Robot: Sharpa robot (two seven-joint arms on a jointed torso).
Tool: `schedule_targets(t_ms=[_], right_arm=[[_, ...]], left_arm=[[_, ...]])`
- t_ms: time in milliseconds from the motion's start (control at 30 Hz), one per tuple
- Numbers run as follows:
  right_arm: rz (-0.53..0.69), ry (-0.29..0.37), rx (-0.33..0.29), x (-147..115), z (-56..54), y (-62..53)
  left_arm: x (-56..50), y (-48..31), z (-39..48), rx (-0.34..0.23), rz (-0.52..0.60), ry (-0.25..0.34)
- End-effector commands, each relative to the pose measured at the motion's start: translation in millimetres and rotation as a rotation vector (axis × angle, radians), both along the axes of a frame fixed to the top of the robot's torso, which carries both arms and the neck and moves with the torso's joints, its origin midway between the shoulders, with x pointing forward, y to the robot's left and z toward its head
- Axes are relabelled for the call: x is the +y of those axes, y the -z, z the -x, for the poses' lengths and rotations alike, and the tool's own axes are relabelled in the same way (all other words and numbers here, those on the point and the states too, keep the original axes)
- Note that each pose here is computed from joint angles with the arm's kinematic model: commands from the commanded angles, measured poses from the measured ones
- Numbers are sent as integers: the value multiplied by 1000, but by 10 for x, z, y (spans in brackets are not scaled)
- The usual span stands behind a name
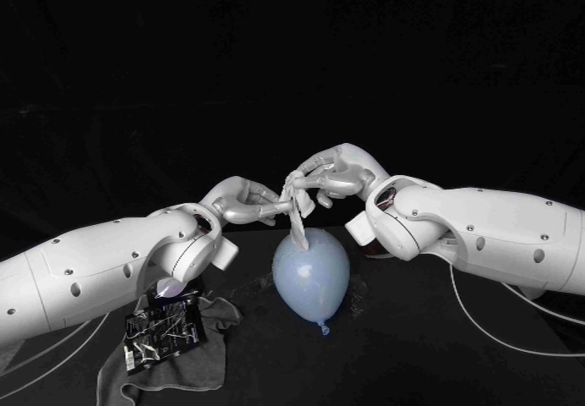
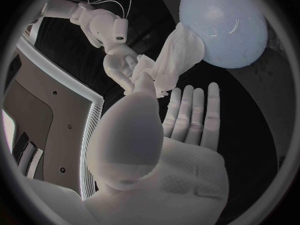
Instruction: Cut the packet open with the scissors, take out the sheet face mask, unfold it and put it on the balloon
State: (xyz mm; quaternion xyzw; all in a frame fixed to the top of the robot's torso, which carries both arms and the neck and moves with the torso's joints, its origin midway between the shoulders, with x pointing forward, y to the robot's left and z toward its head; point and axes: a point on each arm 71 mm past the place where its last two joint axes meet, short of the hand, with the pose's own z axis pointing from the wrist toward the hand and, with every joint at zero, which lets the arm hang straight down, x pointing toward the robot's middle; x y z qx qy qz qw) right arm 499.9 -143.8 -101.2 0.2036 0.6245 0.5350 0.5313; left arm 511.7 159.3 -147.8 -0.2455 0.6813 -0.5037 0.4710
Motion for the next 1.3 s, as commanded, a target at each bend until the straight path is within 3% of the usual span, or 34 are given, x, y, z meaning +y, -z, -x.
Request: schedule_targets(t_ms=[33,467,967,1167,1300], right_arm=[[10,-11,-11,13,4,-8],[18,3,-7,-30,-25,1],[101,2,34,-171,-109,65],[159,-8,4,-226,-116,67],[215,-15,-45,-250,-121,52]], left_arm=[[-25,-36,5,-29,24,11],[18,-107,-5,-92,115,-15],[115,-141,-13,-101,173,-29],[195,-170,-64,-111,169,-57],[223,-248,-110,-131,158,-58]])
